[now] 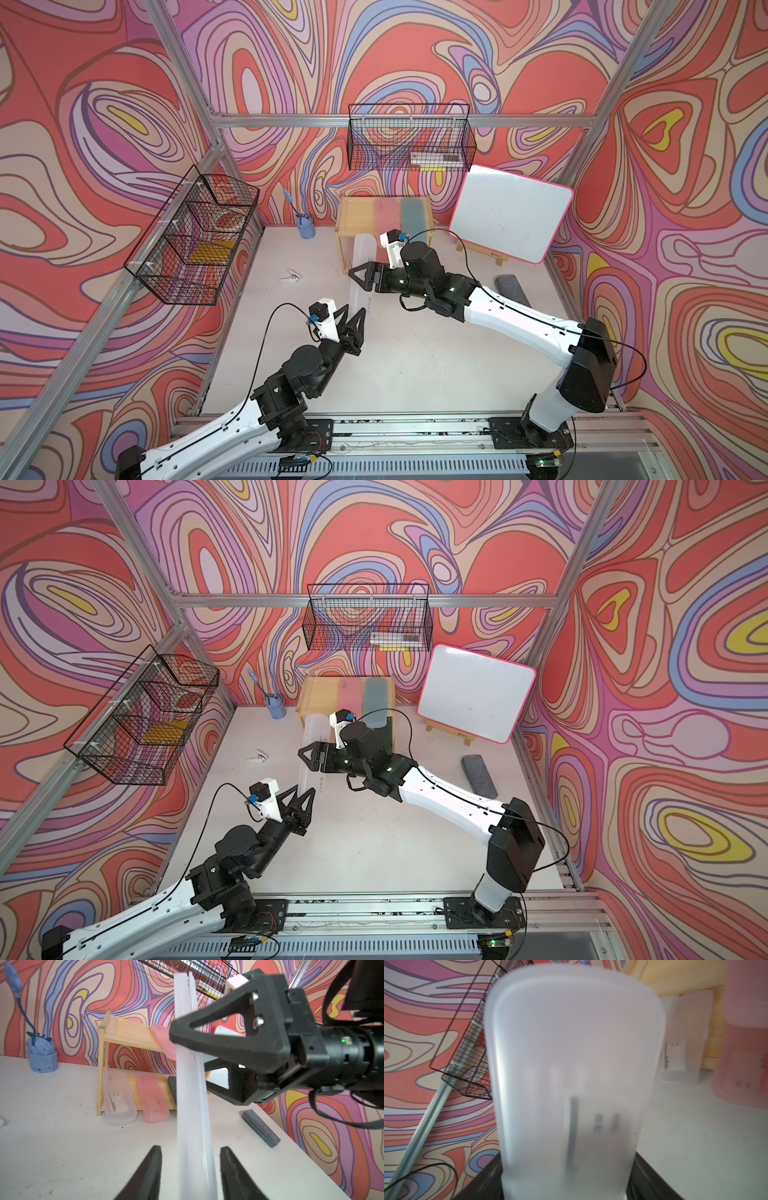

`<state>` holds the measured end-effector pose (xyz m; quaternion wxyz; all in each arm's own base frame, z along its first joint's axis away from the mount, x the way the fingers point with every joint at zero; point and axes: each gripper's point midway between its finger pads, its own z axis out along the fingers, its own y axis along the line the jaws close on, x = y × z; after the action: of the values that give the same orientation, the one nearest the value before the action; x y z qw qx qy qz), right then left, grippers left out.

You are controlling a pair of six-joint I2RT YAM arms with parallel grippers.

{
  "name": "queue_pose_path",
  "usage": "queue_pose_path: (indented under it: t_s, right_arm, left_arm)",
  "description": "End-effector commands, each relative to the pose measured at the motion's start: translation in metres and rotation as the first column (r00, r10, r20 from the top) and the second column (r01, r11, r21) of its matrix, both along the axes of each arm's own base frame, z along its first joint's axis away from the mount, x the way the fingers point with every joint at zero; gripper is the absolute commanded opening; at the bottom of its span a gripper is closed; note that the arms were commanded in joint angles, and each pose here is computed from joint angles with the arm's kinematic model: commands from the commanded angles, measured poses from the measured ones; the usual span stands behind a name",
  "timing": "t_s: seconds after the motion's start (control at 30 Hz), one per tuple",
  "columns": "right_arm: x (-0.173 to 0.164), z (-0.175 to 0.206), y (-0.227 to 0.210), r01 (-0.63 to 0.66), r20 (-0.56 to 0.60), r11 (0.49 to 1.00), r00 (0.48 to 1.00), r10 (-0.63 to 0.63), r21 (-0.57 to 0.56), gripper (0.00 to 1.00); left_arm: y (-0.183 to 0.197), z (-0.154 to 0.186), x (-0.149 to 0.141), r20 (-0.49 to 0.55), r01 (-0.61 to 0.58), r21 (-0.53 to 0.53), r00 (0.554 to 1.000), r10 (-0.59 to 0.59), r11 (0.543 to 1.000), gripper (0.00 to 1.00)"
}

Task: Remove the pencil cases from the shelf
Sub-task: Pick up the pencil case from the shelf, then place the pencil case at the center of the board.

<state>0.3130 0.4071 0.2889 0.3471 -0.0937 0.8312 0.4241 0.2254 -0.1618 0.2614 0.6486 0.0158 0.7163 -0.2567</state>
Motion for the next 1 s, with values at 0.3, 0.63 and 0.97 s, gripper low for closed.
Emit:
queue_pose_path:
  t_s: [0.3,0.63,0.97]
  right_arm:
    - [-0.062,-0.149,-0.215,-0.009,-0.199,0.629,0.952,-0.231,-0.777,0.68]
    - [-0.036,-0.220,-0.279,-0.089,-0.375,0.624,0.861,-0.343,-0.777,0.61]
    - [-0.004,-0.265,-0.311,-0.125,-0.441,0.609,0.802,-0.403,-0.784,0.64]
  left_arm:
    - [0.034,-0.018,0.010,-0.082,-0.207,0.144,0.972,0.220,0.968,0.70]
    - [0.041,-0.029,0.008,-0.069,-0.217,0.175,0.970,0.232,0.960,0.72]
    - [0.041,-0.034,0.005,-0.088,-0.203,0.143,0.972,0.217,0.969,0.73]
